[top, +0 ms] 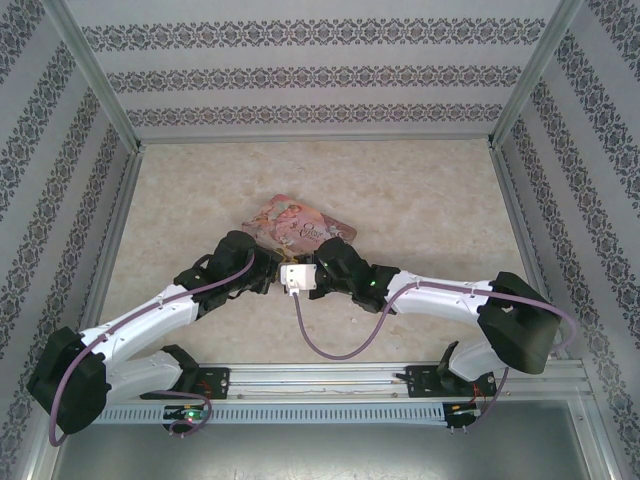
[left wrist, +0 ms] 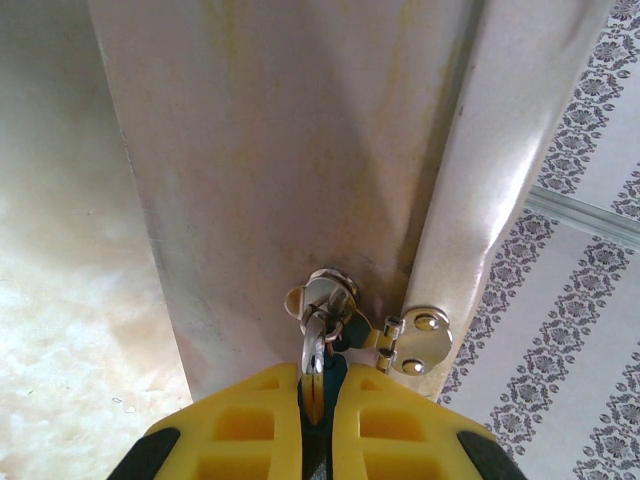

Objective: Unlock the padlock with the key

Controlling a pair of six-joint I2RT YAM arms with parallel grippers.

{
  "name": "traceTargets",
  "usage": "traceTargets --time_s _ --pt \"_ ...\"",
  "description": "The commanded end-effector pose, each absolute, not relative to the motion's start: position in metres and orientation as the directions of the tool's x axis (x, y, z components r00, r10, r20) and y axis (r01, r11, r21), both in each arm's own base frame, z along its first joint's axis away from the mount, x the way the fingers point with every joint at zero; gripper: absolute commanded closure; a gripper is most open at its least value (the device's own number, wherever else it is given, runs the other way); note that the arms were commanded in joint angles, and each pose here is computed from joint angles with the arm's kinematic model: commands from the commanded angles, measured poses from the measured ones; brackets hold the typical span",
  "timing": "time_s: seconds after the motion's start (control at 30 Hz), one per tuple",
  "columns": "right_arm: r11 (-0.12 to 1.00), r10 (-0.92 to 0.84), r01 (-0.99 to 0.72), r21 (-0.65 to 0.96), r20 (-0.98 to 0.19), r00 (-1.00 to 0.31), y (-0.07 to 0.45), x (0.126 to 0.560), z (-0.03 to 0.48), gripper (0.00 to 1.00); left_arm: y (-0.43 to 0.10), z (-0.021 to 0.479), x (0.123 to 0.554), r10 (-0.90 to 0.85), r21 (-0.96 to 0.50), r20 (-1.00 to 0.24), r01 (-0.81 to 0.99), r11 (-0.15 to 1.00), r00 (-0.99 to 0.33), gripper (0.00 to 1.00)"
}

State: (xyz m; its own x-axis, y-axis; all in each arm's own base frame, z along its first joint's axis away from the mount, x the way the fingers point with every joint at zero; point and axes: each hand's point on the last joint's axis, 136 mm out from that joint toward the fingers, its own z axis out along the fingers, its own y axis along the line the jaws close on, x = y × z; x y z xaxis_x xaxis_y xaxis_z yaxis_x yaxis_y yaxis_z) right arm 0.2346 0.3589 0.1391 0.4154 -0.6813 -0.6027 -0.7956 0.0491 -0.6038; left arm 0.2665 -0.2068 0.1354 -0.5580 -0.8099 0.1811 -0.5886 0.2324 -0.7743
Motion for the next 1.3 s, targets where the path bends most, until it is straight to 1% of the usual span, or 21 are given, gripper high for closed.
traceTargets --time_s 0.0,0.23,0.43,0.67,0.83,0.93,1.1,1.27 --pt "0.059 -0.649 -0.796 -0.602 -0.629 0.428 0.371 0.232 0.15 0.82 -0.213 0.144 0.268 -0.806 -0.793 0.202 -0.576 0.199 -0.556 1.0" --pt "0.092 -0.64 -0.81 -0.58 -0.657 0.398 0.373 0.233 0.152 0.89 -0.216 0.144 0.269 -0.799 -0.795 0.208 -0.574 0.198 -0.564 1.0" --pt "0.126 -0.633 -0.822 -0.555 -0.683 0.364 0.373 0.234 0.153 1.0 -0.216 0.145 0.269 -0.796 -0.797 0.209 -0.571 0.198 -0.567 1.0" --pt "0.16 -0.619 -0.836 -0.525 -0.713 0.329 0.373 0.233 0.155 1.0 -0.217 0.146 0.269 -0.794 -0.799 0.208 -0.568 0.199 -0.571 1.0" --pt "0.204 -0.591 -0.851 -0.483 -0.754 0.286 0.375 0.233 0.16 1.0 -0.218 0.145 0.269 -0.792 -0.799 0.21 -0.567 0.199 -0.574 1.0" --pt "0.25 -0.552 -0.873 -0.419 -0.802 0.228 0.377 0.231 0.166 1.0 -0.218 0.144 0.269 -0.789 -0.799 0.212 -0.567 0.2 -0.576 1.0" --pt "0.345 -0.459 -0.904 -0.251 -0.886 0.071 0.38 0.229 0.17 1.0 -0.219 0.143 0.268 -0.785 -0.797 0.211 -0.567 0.207 -0.583 1.0" --pt "0.42 -0.377 -0.902 -0.099 -0.923 -0.075 0.38 0.229 0.166 1.0 -0.222 0.14 0.266 -0.778 -0.796 0.212 -0.567 0.214 -0.591 1.0"
